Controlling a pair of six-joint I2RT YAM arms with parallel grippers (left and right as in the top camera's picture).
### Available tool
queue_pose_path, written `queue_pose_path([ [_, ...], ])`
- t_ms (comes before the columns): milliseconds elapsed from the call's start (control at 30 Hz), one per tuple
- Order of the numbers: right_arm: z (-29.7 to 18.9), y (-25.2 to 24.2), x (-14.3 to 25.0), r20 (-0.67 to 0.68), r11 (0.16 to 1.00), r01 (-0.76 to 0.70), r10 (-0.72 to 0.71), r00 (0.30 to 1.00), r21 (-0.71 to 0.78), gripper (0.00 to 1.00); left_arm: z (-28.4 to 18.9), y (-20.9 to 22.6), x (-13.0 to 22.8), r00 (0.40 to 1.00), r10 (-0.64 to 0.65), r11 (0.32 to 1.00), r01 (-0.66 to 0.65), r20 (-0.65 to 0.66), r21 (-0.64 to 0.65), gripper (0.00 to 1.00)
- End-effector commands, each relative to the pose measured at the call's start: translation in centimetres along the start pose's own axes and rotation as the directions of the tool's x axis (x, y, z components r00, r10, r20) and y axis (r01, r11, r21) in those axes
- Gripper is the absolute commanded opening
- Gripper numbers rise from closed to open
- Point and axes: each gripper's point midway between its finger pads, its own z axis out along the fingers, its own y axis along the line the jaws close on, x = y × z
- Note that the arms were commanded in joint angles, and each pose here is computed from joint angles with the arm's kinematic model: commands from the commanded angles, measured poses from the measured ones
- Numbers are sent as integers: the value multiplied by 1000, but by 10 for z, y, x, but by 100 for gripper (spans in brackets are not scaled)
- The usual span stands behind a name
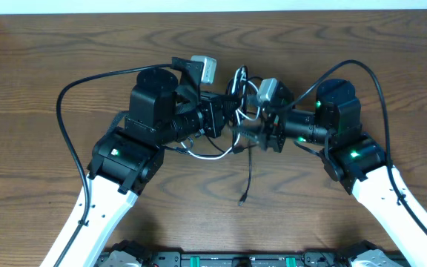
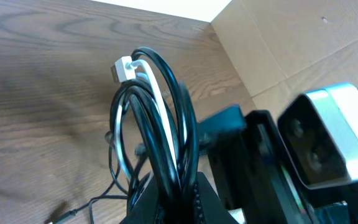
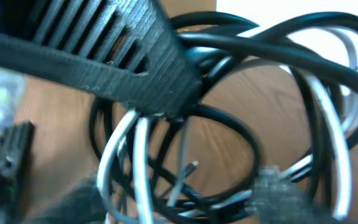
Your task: Untangle cables
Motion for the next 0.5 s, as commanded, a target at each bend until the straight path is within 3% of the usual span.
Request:
queue_pose_path([
  [0, 2, 1, -1, 0, 1000, 12, -12, 1000, -6, 21, -3, -10, -4, 1000, 9, 999, -9, 1, 41, 7],
  [67, 2, 1, -1, 0, 1000, 14, -14, 1000, -7, 7, -3, -10, -4, 1000, 9, 999, -9, 1, 41, 8],
  [133, 2, 1, -1, 0, 1000, 14, -14, 1000, -6, 1, -3, -10, -4, 1000, 9, 999, -10, 2, 40, 8],
  [367, 2, 0, -3, 5, 1000, 19, -19, 1000, -4, 1, -3, -4, -7, 1000, 16, 1000, -16, 17, 6, 9],
  [467, 1, -3, -4, 10, 1000, 12, -12, 1000, 11, 1, -3, 9, -6, 1000, 3, 998, -1, 27, -63, 35],
])
